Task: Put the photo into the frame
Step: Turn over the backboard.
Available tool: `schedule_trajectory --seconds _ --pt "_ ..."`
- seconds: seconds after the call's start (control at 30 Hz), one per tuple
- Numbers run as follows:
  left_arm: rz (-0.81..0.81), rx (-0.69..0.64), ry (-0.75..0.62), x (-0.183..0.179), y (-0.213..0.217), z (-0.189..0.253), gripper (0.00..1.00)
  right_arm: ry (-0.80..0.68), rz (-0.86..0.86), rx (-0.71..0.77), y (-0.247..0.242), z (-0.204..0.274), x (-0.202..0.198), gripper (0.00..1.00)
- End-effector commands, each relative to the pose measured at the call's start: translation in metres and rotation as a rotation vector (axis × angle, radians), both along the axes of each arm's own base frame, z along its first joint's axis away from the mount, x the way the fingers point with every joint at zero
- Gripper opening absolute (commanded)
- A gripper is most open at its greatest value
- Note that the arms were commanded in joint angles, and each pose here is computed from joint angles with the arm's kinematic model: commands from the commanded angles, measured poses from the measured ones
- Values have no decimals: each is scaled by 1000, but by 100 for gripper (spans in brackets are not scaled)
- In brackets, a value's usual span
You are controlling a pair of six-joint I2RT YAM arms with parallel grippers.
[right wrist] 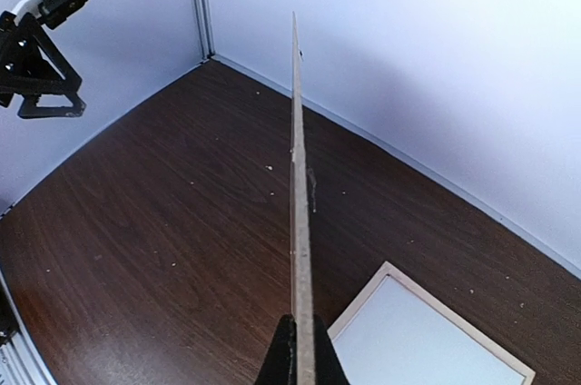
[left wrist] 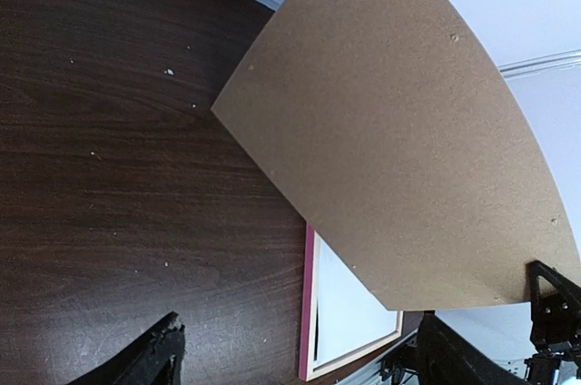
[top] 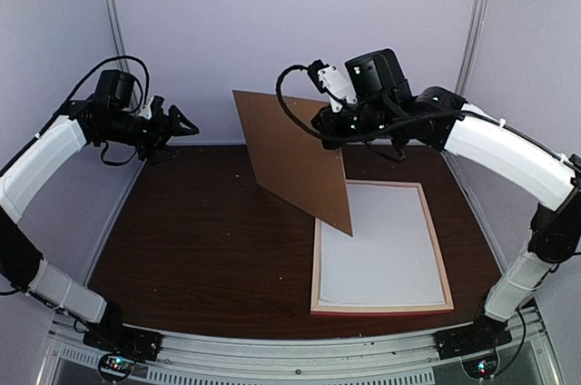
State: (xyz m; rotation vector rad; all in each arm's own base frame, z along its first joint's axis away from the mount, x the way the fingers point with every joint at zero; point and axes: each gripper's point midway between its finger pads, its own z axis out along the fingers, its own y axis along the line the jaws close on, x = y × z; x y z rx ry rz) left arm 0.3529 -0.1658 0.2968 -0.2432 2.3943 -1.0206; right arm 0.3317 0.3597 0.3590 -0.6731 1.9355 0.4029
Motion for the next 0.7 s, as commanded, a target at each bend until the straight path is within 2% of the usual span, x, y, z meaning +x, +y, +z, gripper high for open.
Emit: schedule_trajectory --seconds 0.0,0.3,0.47,0.67 --pt "5 -21 -52 6 -4 19 89 -122 -35 -35 -2 17 4 0" --pt "-18 -44 -50 5 -16 26 89 -214 56 -144 44 -4 -30 0" --pt "-10 -67 -6 1 -20 19 89 -248 92 -187 72 -16 -51 0" --pt "27 -134 24 -4 -21 15 89 -296 116 -260 101 -32 -75 0"
